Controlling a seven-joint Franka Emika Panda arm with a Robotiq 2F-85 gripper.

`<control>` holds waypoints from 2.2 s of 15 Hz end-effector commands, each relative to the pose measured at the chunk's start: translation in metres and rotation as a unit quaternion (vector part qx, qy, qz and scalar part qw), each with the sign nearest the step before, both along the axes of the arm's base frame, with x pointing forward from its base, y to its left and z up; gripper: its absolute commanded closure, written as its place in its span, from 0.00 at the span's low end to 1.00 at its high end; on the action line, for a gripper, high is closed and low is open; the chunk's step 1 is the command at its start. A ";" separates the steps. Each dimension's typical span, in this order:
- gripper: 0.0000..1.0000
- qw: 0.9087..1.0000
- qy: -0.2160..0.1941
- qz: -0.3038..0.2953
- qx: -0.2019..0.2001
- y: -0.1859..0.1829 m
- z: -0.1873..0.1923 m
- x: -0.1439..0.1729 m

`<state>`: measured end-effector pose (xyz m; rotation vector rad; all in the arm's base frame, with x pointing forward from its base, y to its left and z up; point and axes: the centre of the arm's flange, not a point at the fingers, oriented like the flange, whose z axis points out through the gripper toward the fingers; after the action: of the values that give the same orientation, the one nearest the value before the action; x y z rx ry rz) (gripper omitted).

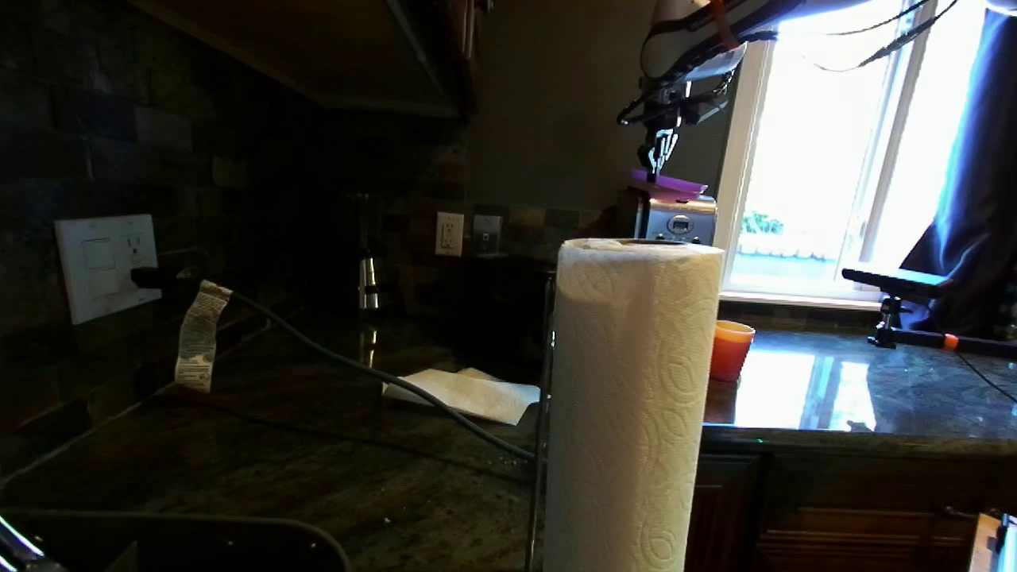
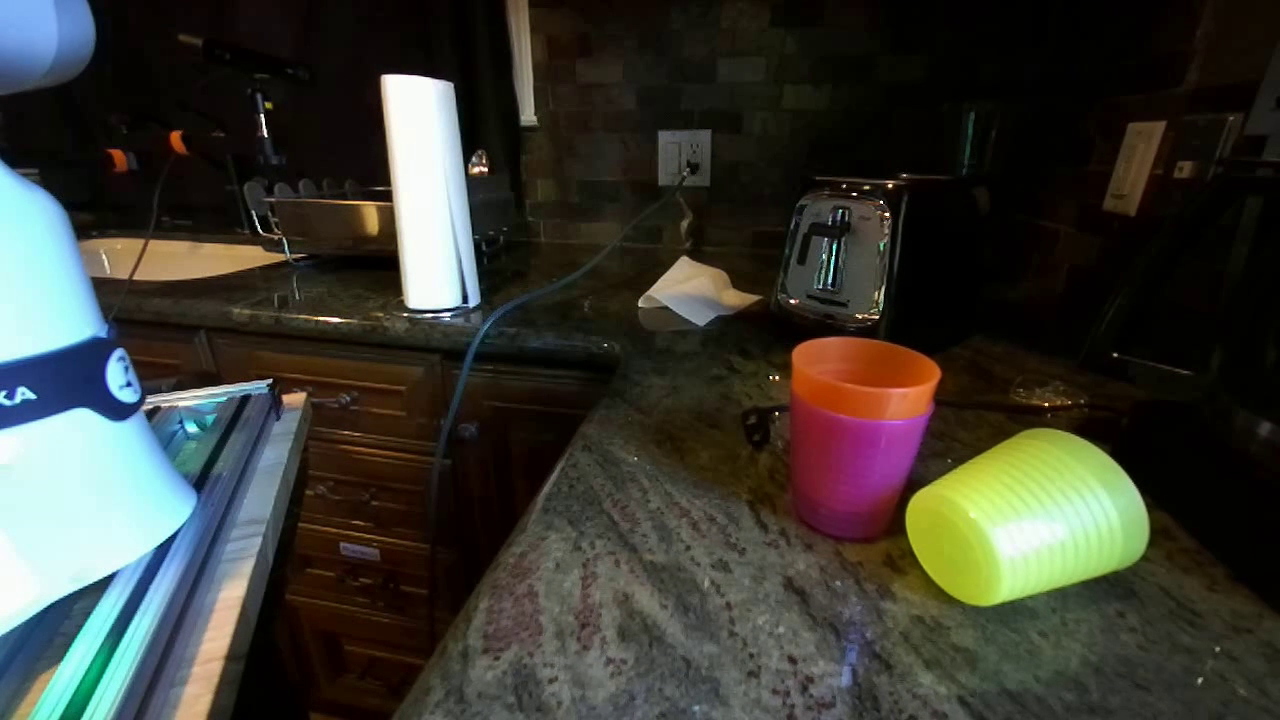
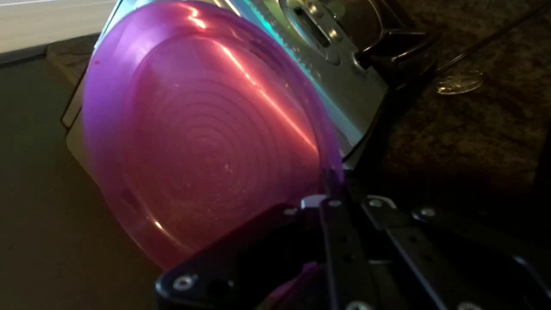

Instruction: Put the purple plate on top of the toaster

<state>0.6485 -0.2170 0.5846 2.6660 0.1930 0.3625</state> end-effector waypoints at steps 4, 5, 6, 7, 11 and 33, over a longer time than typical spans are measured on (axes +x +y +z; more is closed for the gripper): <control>0.99 1.000 -0.009 0.006 0.012 -0.032 0.016 0.007; 0.99 1.000 -0.010 0.010 0.011 -0.032 0.015 0.009; 0.99 1.000 -0.008 0.017 0.013 -0.031 0.015 0.012; 0.99 1.000 -0.006 0.018 0.008 -0.031 0.014 0.015; 0.99 1.000 0.003 0.030 0.008 -0.035 0.015 0.022; 0.00 0.981 0.100 0.109 0.125 0.119 0.096 -0.070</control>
<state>0.6202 -0.1364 0.6756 2.8375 0.4243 0.2657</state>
